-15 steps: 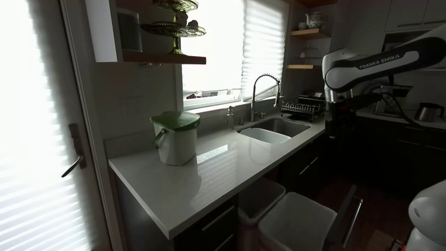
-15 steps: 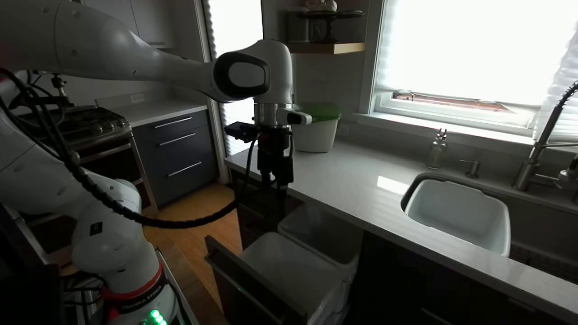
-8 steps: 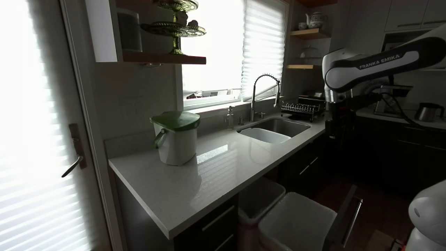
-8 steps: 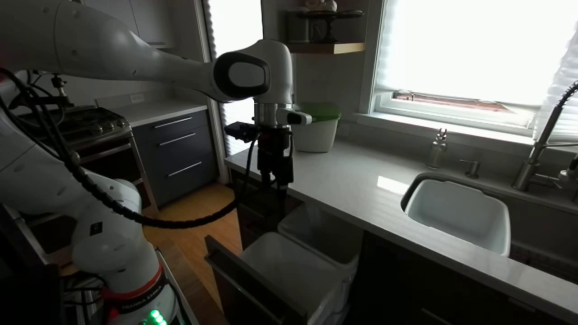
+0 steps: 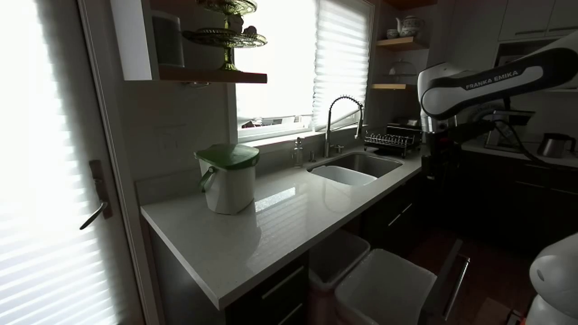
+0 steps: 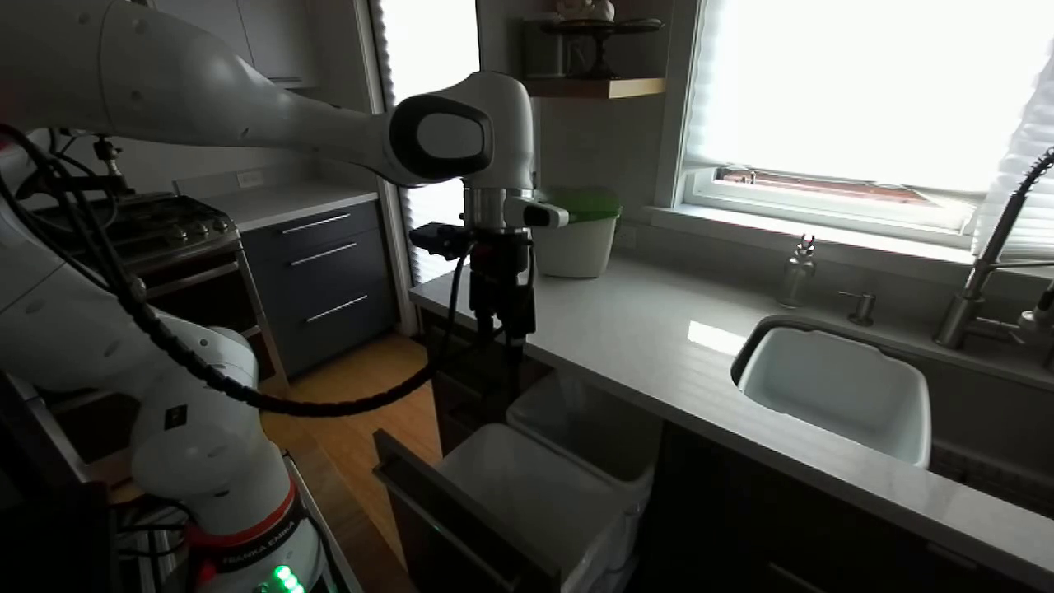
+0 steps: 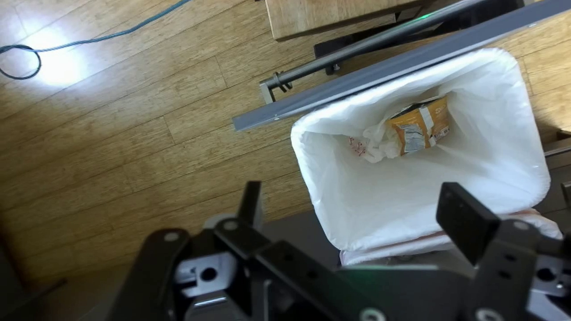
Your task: Close the double pull out trash can drawer
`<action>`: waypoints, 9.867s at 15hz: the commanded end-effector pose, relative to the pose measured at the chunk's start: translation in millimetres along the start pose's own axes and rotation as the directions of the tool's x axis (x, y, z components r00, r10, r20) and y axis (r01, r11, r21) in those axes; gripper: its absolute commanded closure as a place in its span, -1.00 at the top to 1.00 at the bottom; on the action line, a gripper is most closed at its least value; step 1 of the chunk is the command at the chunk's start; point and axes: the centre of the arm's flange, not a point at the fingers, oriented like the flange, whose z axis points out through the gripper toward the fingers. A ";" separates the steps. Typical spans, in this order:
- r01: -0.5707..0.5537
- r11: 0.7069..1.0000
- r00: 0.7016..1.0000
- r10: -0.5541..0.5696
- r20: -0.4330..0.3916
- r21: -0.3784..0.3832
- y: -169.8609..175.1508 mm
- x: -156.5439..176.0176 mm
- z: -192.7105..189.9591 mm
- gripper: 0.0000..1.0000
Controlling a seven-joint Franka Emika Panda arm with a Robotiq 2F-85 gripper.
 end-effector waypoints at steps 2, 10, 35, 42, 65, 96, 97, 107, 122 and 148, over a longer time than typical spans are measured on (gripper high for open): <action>0.033 0.991 0.997 -0.023 0.072 -0.133 14.6 -12.6 26.2 1.00; 0.324 0.939 0.927 -0.291 0.237 -0.113 66.8 -15.3 121.3 1.00; 0.630 0.692 0.756 -0.650 -0.075 0.353 188.1 6.0 235.8 0.49; 0.560 0.662 0.820 -0.526 -0.224 0.498 199.9 35.6 284.7 -0.43; 0.473 0.547 0.767 -0.642 -0.016 0.691 220.6 46.9 313.8 -1.00; 0.690 0.505 0.718 -0.389 -0.577 0.518 140.5 137.1 326.7 -1.00; 0.689 0.522 0.715 -0.375 -0.590 0.503 142.6 133.4 322.1 -1.00; 0.484 0.723 0.871 -0.340 -0.355 0.494 215.5 52.7 279.0 -1.00; 0.552 0.675 0.834 -0.457 -0.310 0.490 200.6 64.8 299.7 -0.98; 0.668 0.395 0.732 -0.195 -0.653 0.631 157.2 154.8 332.8 -1.00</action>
